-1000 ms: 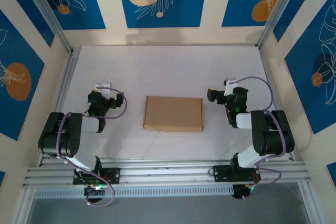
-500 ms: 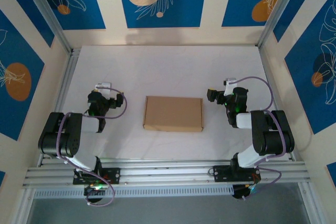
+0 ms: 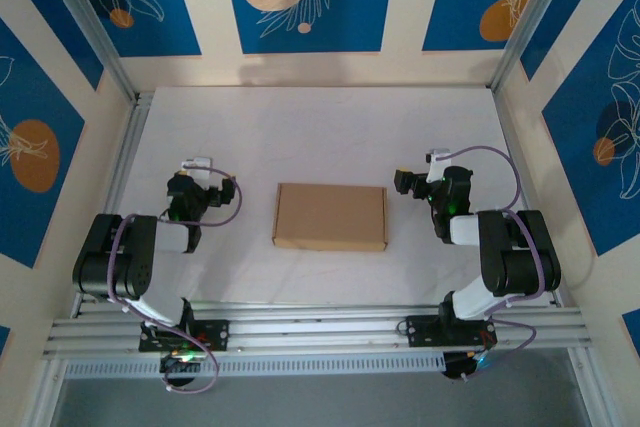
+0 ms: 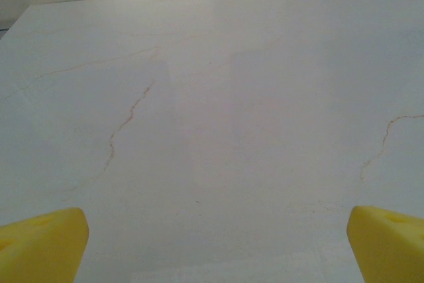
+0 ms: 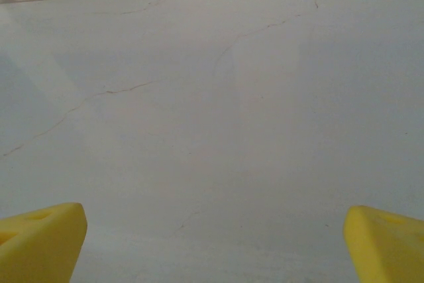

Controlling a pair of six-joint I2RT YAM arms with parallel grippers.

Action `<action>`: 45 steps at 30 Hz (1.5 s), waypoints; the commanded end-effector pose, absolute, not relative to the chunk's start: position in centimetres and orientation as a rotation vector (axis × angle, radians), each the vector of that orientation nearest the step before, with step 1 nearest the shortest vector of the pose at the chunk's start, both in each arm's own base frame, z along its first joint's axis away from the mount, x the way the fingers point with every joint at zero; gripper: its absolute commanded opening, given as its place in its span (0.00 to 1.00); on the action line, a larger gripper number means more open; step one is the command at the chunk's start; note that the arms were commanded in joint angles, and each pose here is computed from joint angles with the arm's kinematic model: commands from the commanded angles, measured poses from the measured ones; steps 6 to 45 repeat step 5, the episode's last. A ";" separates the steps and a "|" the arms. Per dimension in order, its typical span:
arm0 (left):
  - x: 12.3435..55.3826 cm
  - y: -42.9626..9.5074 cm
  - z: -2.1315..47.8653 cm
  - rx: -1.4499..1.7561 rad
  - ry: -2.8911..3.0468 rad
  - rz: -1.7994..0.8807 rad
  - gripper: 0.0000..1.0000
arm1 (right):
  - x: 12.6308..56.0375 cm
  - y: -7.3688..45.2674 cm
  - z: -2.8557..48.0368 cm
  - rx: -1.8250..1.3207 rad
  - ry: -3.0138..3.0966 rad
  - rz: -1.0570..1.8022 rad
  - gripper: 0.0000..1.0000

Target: Fold the paper box

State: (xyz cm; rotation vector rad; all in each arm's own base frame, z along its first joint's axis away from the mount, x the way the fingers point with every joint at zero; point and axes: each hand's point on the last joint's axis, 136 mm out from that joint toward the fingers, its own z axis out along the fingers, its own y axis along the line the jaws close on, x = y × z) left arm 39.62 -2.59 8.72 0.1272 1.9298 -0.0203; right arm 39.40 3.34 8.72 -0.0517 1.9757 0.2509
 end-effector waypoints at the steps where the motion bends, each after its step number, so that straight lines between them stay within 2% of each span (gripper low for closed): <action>1: 39.9 -2.8 8.9 0.148 1.924 -0.030 1.00 | 39.6 3.3 9.4 -0.068 1.954 0.251 0.99; 45: 39.7 -2.8 9.1 0.148 1.909 -0.032 1.00 | 39.6 3.3 9.4 -0.068 1.955 0.252 0.99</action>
